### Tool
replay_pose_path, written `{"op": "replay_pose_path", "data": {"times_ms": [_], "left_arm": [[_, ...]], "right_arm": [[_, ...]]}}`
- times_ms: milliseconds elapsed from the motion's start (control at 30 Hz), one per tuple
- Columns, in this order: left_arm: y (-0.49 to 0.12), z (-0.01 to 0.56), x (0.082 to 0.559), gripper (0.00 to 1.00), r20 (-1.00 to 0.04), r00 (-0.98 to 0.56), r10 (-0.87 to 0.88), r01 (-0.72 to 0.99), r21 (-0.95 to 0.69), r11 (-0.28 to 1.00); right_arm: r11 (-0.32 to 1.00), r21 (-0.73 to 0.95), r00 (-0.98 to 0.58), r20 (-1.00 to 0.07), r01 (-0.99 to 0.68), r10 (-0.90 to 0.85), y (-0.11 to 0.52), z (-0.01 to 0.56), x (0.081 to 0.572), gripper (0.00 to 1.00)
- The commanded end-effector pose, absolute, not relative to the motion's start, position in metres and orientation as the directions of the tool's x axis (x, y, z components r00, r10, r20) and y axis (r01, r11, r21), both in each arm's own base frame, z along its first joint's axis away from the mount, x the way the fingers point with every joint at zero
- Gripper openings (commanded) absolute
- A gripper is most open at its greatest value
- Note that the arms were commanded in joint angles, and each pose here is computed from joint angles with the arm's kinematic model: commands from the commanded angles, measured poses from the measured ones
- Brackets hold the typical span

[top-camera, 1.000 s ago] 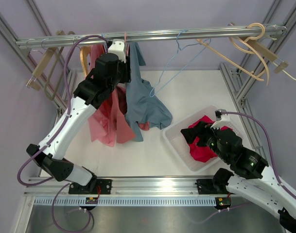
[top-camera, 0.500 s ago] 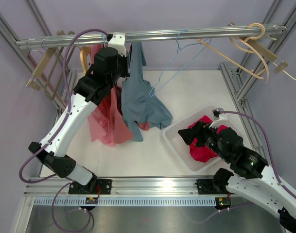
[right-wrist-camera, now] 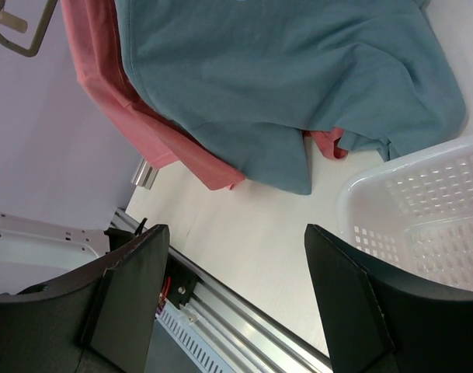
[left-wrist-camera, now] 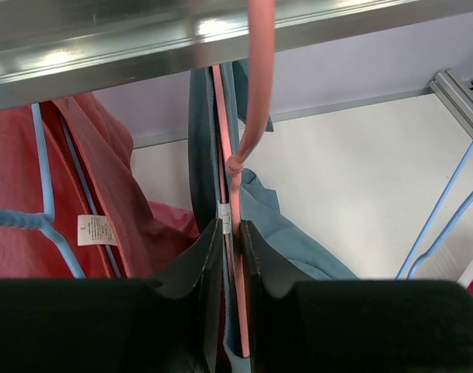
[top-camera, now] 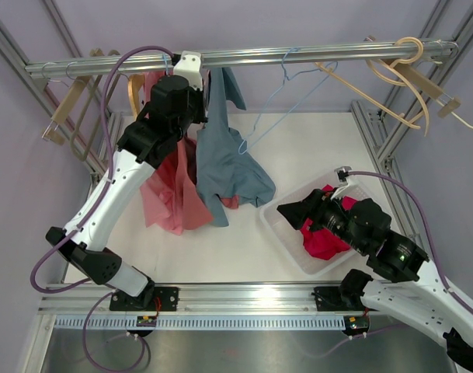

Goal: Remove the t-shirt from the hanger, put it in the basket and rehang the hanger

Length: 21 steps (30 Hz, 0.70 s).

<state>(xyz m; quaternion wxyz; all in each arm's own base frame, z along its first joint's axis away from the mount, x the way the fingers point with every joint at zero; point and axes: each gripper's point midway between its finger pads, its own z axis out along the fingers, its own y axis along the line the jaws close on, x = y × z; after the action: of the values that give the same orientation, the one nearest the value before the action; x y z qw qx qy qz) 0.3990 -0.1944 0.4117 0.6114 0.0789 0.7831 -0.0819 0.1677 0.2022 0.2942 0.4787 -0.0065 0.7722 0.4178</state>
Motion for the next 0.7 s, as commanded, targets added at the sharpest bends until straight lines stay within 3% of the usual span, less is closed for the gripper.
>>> {"op": "replay_pose_path", "data": {"times_ms": [0,200,333,367,400,667], "left_arm": [[-0.193,0.430,0.405,0.17,-0.982,-0.186,0.006,0.208,-0.033,0.977],[-0.194,0.434,0.408,0.19,-0.984,-0.178,-0.001,0.208,-0.039,0.977],[-0.195,0.430,0.408,0.14,-0.982,-0.186,0.006,0.208,-0.033,0.977],[-0.194,0.428,0.409,0.04,-0.982,-0.190,0.008,0.205,-0.031,0.978],[-0.193,0.428,0.409,0.00,-0.982,-0.189,0.008,0.199,-0.030,0.979],[-0.186,0.471,0.385,0.00,-0.991,-0.113,-0.076,0.233,-0.101,0.967]], "right_arm": [[0.601,0.642,-0.511,-0.758,-0.476,0.405,0.206,0.321,0.163,0.79],[0.605,0.642,-0.500,-0.759,-0.471,0.417,0.200,0.321,0.162,0.79],[0.599,0.646,-0.504,-0.756,-0.472,0.417,0.201,0.321,0.161,0.80],[0.597,0.646,-0.505,-0.757,-0.476,0.415,0.202,0.321,0.160,0.80],[0.598,0.647,-0.506,-0.756,-0.474,0.416,0.202,0.321,0.161,0.80],[0.593,0.638,-0.499,-0.764,-0.491,0.409,0.204,0.325,0.161,0.80]]}}
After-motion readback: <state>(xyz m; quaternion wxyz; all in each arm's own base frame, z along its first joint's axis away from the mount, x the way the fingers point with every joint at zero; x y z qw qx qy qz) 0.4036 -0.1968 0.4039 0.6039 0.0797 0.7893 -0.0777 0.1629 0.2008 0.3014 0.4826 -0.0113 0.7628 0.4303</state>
